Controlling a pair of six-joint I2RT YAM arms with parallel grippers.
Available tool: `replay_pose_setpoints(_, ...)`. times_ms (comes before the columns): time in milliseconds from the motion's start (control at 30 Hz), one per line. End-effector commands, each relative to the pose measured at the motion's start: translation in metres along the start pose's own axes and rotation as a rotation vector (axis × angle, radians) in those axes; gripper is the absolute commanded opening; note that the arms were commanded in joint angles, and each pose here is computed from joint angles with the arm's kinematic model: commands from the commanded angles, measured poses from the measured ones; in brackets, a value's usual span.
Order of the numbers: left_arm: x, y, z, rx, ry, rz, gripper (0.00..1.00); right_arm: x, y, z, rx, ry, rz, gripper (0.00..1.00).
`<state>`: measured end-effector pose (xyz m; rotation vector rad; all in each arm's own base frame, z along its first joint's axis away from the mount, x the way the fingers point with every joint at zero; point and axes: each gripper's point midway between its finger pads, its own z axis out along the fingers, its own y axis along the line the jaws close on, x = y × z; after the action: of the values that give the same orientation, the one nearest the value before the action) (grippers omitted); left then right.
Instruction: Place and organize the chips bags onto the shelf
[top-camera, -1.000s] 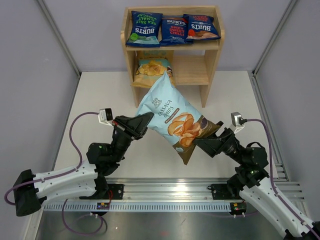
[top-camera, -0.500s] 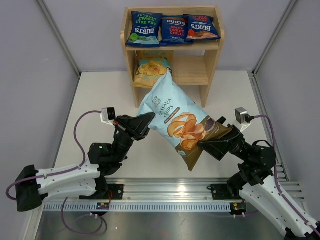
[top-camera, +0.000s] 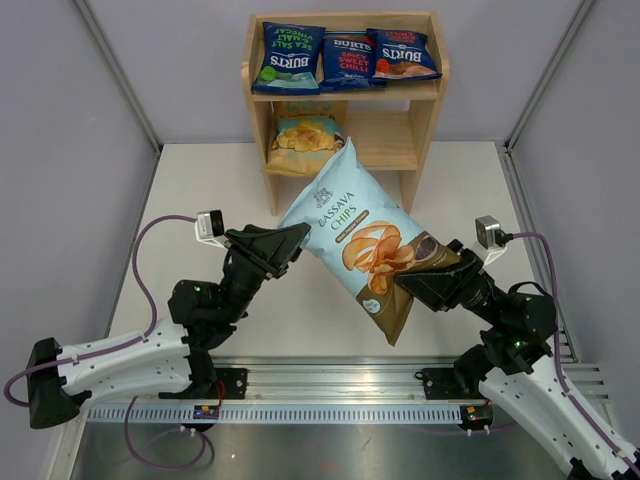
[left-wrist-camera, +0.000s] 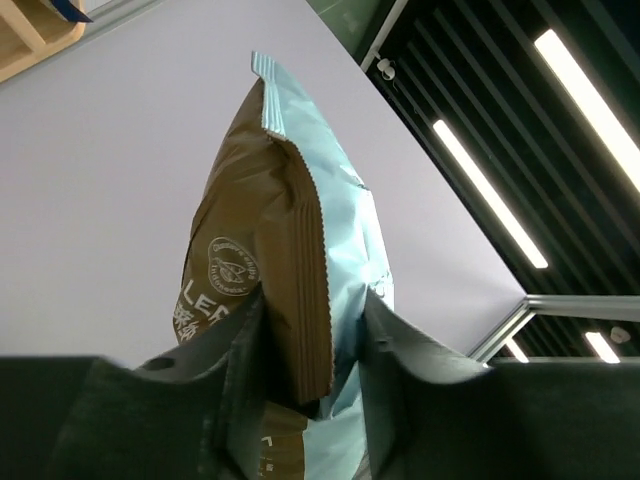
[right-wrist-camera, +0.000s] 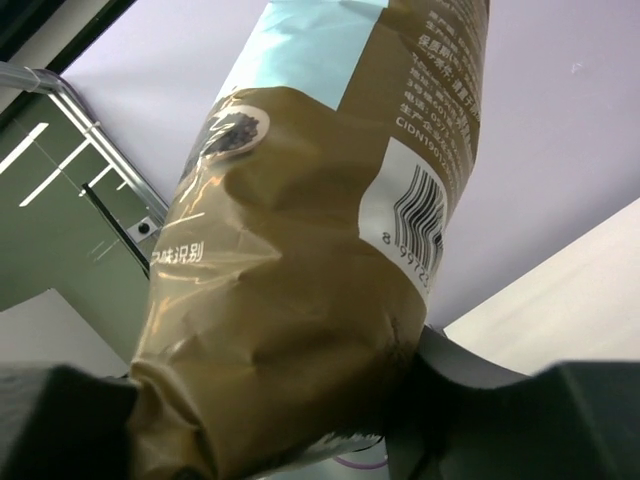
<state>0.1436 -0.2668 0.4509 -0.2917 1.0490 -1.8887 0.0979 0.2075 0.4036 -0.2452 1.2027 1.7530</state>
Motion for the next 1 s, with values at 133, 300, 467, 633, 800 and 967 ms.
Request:
replay_pose_setpoints(133, 0.009, 0.036, -0.015, -0.169, 0.069, 0.13, 0.89, -0.011, 0.001, 0.003, -0.019, -0.062, -0.029, 0.35)
replay_pose_setpoints(300, -0.009, 0.074, -0.037, -0.35, 0.007, 0.198, 0.99, -0.011, -0.018, 0.002, 0.018, -0.105, -0.021, 0.26)
replay_pose_setpoints(467, -0.025, 0.09, -0.057, -0.442, -0.038, 0.253, 0.99, -0.013, -0.03, 0.003, 0.023, -0.145, -0.032, 0.21)
replay_pose_setpoints(633, -0.046, 0.113, -0.081, -0.588, -0.083, 0.343, 0.99, -0.016, -0.052, 0.007, 0.06, -0.197, 0.002, 0.17)
replay_pose_setpoints(800, -0.063, 0.129, -0.113, -0.722, -0.079, 0.432, 0.99, -0.02, -0.073, 0.016, 0.108, -0.225, 0.01, 0.18)
replay_pose_setpoints(967, -0.078, 0.119, -0.131, -0.788, -0.031, 0.522, 0.99, -0.03, -0.092, 0.023, 0.172, -0.265, -0.022, 0.18)
